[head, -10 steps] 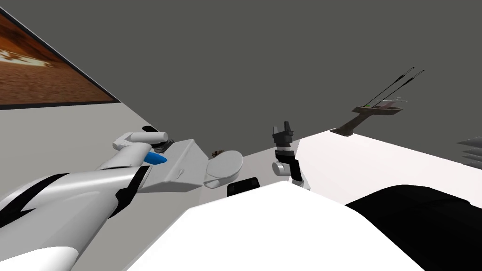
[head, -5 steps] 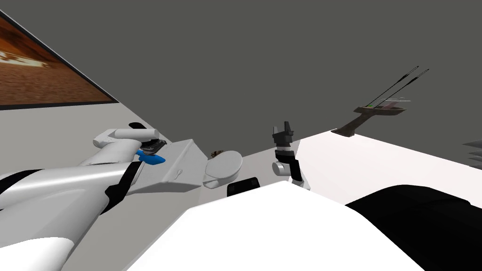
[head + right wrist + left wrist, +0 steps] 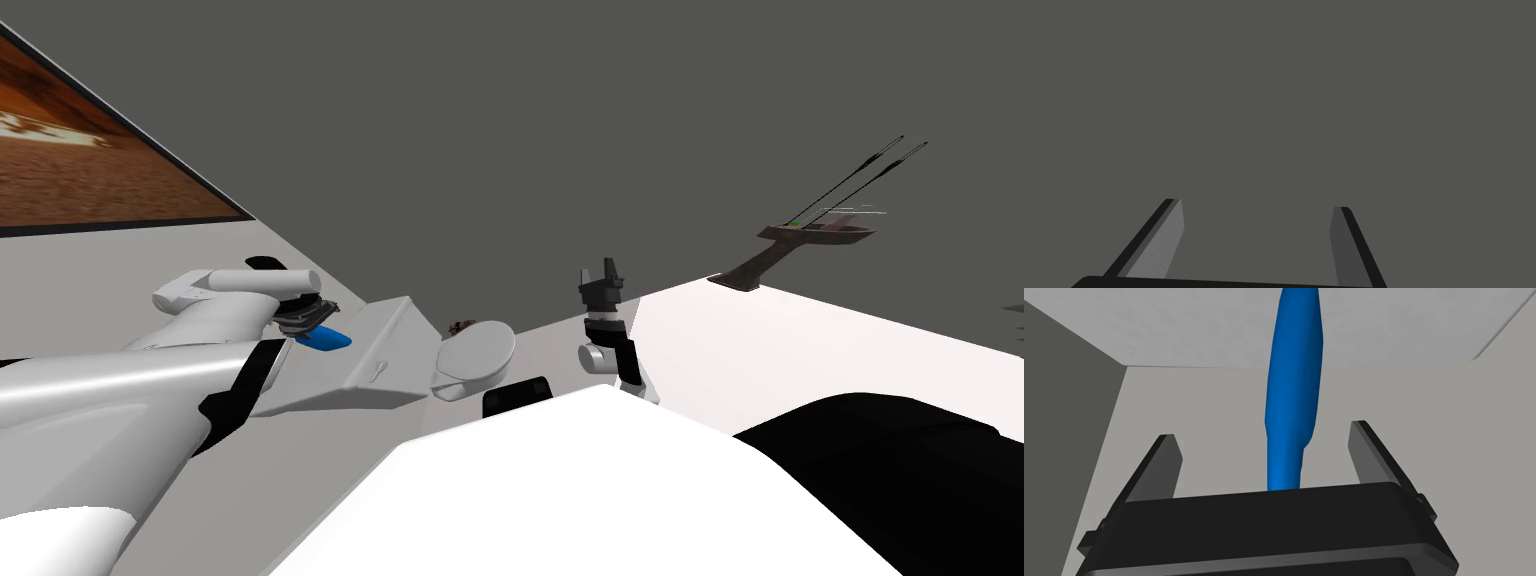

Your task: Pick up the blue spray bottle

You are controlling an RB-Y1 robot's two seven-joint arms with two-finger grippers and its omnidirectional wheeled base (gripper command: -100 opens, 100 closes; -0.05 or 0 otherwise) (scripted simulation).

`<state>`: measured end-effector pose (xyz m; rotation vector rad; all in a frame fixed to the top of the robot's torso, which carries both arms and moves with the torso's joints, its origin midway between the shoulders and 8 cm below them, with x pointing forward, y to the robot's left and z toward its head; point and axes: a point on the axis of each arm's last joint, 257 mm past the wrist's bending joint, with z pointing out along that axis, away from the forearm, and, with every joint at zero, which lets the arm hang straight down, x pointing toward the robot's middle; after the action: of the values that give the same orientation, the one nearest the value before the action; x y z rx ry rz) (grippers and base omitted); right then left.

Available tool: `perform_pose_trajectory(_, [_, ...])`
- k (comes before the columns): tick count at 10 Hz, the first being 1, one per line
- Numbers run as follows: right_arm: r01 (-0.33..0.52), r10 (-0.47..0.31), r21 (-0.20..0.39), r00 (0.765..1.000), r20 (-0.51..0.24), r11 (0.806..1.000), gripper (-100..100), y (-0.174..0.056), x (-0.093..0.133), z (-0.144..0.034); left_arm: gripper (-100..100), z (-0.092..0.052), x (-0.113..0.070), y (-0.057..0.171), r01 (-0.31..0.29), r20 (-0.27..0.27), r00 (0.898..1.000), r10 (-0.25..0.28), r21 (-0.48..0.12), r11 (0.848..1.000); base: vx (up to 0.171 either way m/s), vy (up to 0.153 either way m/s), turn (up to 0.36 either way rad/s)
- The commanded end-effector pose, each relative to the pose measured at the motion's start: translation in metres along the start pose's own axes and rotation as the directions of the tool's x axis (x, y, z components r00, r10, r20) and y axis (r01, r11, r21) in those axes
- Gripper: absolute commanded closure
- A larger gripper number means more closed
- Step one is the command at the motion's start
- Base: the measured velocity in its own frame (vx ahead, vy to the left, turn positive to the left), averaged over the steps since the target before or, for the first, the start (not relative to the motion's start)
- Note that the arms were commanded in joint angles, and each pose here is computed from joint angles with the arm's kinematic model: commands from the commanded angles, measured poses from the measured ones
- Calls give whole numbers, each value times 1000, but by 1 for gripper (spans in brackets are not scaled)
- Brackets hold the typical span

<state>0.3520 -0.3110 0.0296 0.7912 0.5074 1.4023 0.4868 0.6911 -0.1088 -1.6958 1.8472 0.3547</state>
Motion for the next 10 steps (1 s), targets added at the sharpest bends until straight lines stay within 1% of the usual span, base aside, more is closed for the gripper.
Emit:
perform_pose_trajectory(1, [0, 0, 0, 1000, 0, 1000, 0, 0, 0, 0, -100, -1, -1, 1, 1, 0, 1000, -1, -3, 1000, 4, 6, -2])
perform_pose_trajectory(2, [0, 0, 0, 1000, 0, 1000, 0, 0, 0, 0, -100, -3, -8, 10, 15, -3, 1000, -15, -27, 1000, 14, 16, 14])
perform_pose_trajectory(4, [0, 0, 0, 1000, 0, 1000, 0, 0, 0, 0, -100, -3, -8, 8, 10, -1, 1000, -10, -21, 1000, 10, 13, 5])
perform_pose_trajectory(5, [0, 0, 0, 1000, 0, 1000, 0, 0, 0, 0, 0, -3, -8, 9, 12, -2, 1000, -12, -24, 1000, 0, 0, 0])
perform_pose_trajectory(6, [0, 0, 0, 1000, 0, 1000, 0, 0, 0, 0, -100, -3, -5, 7, 13, -2, 1000, -13, -22, 1000, 21, 15, 74])
perform_pose_trajectory(7, [0, 0, 0, 1000, 0, 1000, 0, 0, 0, 0, -100, -1, 0, 10, 18, -6, 1000, -18, -31, 999, 44, 29, 118])
perform_pose_trajectory(9, [0, 0, 0, 1000, 0, 1000, 0, 0, 0, 0, -100, -7, -2, -1, 6, 4, 1000, -6, -6, 1000, 25, 17, 15])
perform_pose_trajectory(10, [0, 0, 0, 1000, 0, 1000, 0, 0, 0, 0, -100, -4, 4, 3, 11, -3, 1000, -11, -19, 1000, 16, 16, 52])
